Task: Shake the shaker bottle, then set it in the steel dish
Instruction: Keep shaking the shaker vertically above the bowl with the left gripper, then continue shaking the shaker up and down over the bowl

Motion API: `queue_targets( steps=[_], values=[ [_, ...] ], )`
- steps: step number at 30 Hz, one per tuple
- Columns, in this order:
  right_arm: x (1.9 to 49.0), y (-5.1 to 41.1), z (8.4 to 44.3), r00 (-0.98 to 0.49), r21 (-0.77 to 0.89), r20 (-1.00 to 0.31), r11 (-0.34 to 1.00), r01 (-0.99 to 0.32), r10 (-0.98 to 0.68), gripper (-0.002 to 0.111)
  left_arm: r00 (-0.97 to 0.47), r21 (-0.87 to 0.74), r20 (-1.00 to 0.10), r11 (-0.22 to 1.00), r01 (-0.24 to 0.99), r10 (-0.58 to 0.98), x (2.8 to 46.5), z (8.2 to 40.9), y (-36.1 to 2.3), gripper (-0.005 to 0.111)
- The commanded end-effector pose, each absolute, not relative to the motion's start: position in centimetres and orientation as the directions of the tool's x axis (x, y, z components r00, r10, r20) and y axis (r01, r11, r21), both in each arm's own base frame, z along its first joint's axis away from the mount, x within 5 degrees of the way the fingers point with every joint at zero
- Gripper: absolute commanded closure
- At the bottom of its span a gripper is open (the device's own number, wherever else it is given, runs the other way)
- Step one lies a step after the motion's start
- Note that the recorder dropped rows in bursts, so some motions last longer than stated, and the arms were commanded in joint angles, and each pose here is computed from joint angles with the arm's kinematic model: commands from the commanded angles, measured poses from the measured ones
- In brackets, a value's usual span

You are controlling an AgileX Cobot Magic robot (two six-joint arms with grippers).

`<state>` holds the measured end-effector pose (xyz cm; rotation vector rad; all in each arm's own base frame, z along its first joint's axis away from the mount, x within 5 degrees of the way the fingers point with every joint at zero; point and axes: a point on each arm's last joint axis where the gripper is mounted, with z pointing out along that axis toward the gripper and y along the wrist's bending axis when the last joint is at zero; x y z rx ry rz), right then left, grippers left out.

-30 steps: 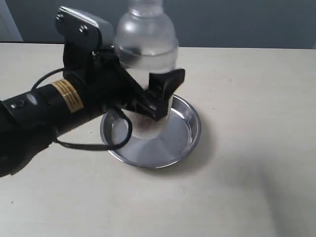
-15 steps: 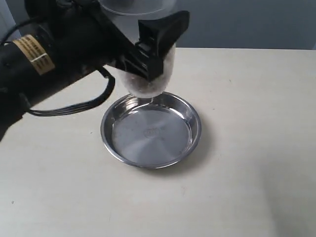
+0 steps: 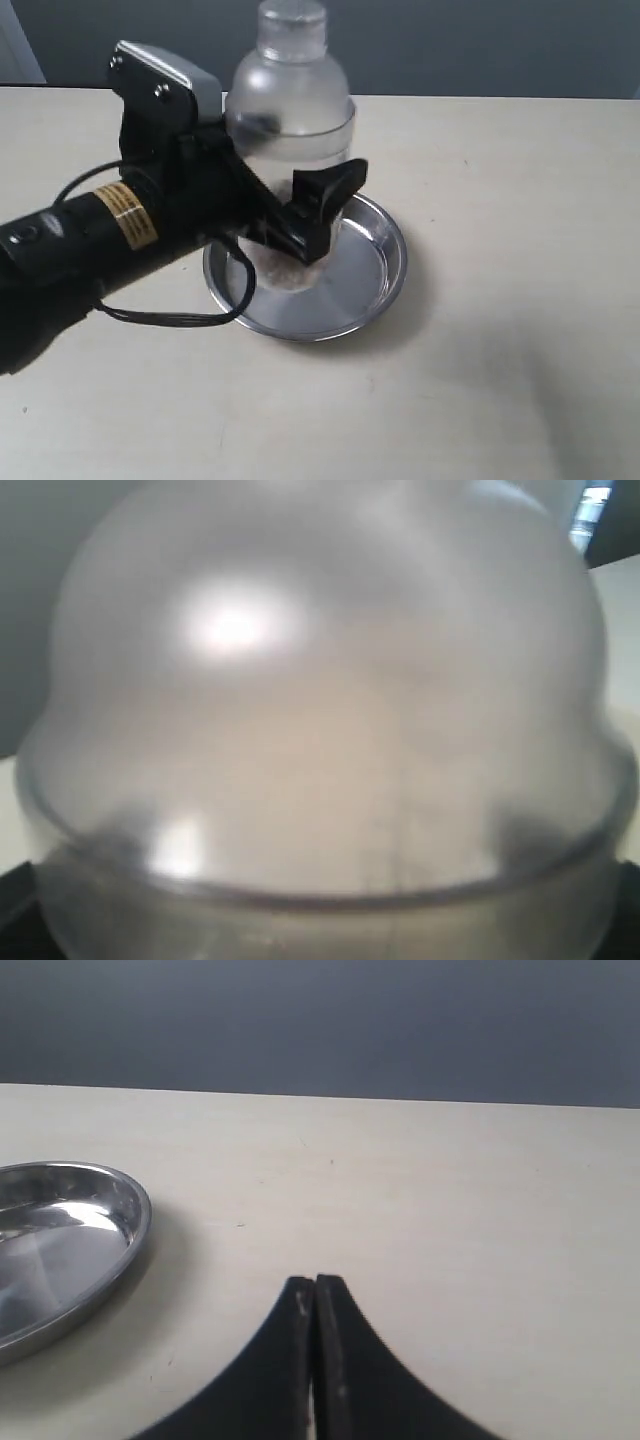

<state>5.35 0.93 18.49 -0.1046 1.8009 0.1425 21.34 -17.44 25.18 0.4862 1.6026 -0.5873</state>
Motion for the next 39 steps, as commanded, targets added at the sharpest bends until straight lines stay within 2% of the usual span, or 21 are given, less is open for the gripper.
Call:
queue_targets(
  steps=[1, 2, 4, 6, 8, 10, 26, 33, 35, 37, 38, 39],
  values=[
    [5.4, 0.9, 18.6, -0.219, 0.039, -0.976, 0.988, -0.151, 0.005, 0.109, 0.028, -0.056, -0.995, 0.795, 0.604, -0.091, 21.5, 30.4, -16.9, 0.106],
    [5.4, 0.9, 18.6, -0.219, 0.039, -0.976, 0.988, -0.151, 0.005, 0.109, -0.1, -0.084, -0.994, 0.833, 0.546, -0.035, 22.4, 27.9, -16.5, 0.106],
    [5.4, 0.9, 18.6, -0.219, 0.039, -0.976, 0.988, -0.151, 0.005, 0.109, -0.223, -0.153, -0.974, 0.858, 0.49, -0.047, 23.0, 25.2, -16.2, 0.106],
    [5.4, 0.9, 18.6, -0.219, 0.039, -0.976, 0.988, -0.151, 0.005, 0.109, -0.153, -0.163, -0.984, 0.825, 0.541, -0.094, 22.4, 26.2, -16.7, 0.106],
    [5.4, 0.9, 18.6, -0.219, 0.039, -0.976, 0.988, -0.151, 0.005, 0.109, 0.033, -0.088, -0.989, 0.768, 0.634, -0.141, 21.6, 28.5, -17.2, 0.106],
    [5.4, 0.9, 18.6, -0.219, 0.039, -0.976, 0.988, -0.151, 0.005, 0.109, 0.102, -0.089, -0.974, 0.762, 0.641, -0.2, 21.5, 30.1, -17.2, 0.106],
    [5.4, 0.9, 18.6, -0.219, 0.039, -0.976, 0.988, -0.151, 0.005, 0.109, 0.047, -0.114, -0.982, 0.775, 0.622, -0.182, 21.9, 29.8, -17.2, 0.106],
    [5.4, 0.9, 18.6, -0.219, 0.039, -0.976, 0.988, -0.151, 0.005, 0.109, 0.02, -0.113, -0.987, 0.781, 0.614, -0.158, 22.5, 28.6, -17.6, 0.106],
    [5.4, 0.9, 18.6, -0.219, 0.039, -0.976, 0.988, -0.151, 0.005, 0.109, 0.105, -0.109, -0.97, 0.776, 0.622, -0.22, 22.6, 29.7, -17.7, 0.106],
    [5.4, 0.9, 18.6, -0.219, 0.039, -0.976, 0.988, -0.151, 0.005, 0.109, 0.24, -0.062, -0.932, 0.771, 0.634, -0.272, 22.2, 32.7, -17.5, 0.106],
    [5.4, 0.9, 18.6, -0.219, 0.039, -0.976, 0.988, -0.151, 0.005, 0.109, 0.282, -0.009, -0.93, 0.782, 0.623, -0.235, 22.0, 34.1, -17.4, 0.106],
    [5.4, 0.9, 18.6, -0.219, 0.039, -0.976, 0.988, -0.151, 0.005, 0.109, 0.234, 0.008, -0.957, 0.793, 0.609, -0.17, 22.2, 34.2, -17.5, 0.106]
  ],
)
